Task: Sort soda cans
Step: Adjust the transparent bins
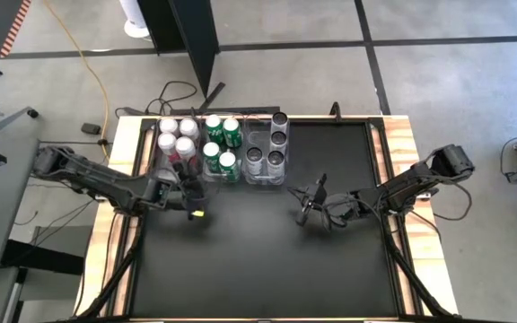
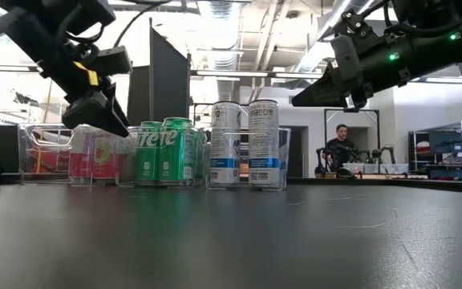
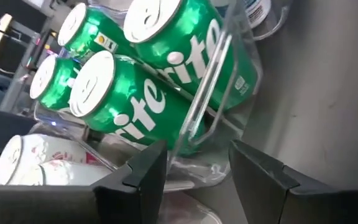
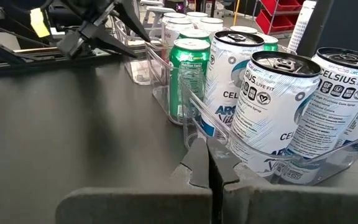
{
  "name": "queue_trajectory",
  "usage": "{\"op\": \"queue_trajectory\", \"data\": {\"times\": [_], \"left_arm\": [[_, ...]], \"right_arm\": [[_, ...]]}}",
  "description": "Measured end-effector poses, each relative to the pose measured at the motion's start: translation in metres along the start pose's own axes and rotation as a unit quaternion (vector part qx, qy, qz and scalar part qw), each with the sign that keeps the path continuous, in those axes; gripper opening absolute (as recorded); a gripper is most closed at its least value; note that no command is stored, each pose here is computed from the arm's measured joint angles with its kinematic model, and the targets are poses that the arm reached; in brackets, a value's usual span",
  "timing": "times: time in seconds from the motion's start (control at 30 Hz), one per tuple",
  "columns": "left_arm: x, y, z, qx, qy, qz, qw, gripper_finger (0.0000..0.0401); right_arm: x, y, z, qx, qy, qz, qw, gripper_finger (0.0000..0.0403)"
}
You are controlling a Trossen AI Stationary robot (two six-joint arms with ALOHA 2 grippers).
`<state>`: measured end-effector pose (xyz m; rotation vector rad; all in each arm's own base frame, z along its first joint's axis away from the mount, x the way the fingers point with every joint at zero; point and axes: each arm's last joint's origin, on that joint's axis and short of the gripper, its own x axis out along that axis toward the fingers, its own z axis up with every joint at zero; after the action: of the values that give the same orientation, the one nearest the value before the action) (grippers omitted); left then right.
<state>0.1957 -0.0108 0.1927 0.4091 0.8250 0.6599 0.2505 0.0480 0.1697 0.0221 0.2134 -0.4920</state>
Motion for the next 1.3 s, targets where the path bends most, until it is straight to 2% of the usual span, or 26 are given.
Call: {"op": "queue_trajectory", "data": {"times": [0.37, 0.6, 1.1, 1.3], "left_arm": [[0.017, 0.015, -0.001, -0.025, 0.035, -0.041, 0.998, 0.0169], [0.019, 0.014, 0.006, -0.034, 0.008, -0.080, 0.996, 0.0169], [0.019, 0.013, 0.008, -0.043, -0.002, -0.105, 0.994, 0.0169], [0.019, 0.013, 0.008, -0.044, -0.004, -0.109, 0.993, 0.0134]], "right_arm": [[0.000, 0.000, 0.000, -0.001, 0.000, 0.000, 1.000, 0.0000], [0.000, 0.000, 0.000, -0.001, 0.000, 0.000, 1.000, 0.0000], [0.001, -0.001, 0.000, 0.002, 0.000, -0.002, 1.000, 0.0000], [0.001, -0.001, 0.000, 0.002, 0.000, -0.002, 1.000, 0.0000]]}}
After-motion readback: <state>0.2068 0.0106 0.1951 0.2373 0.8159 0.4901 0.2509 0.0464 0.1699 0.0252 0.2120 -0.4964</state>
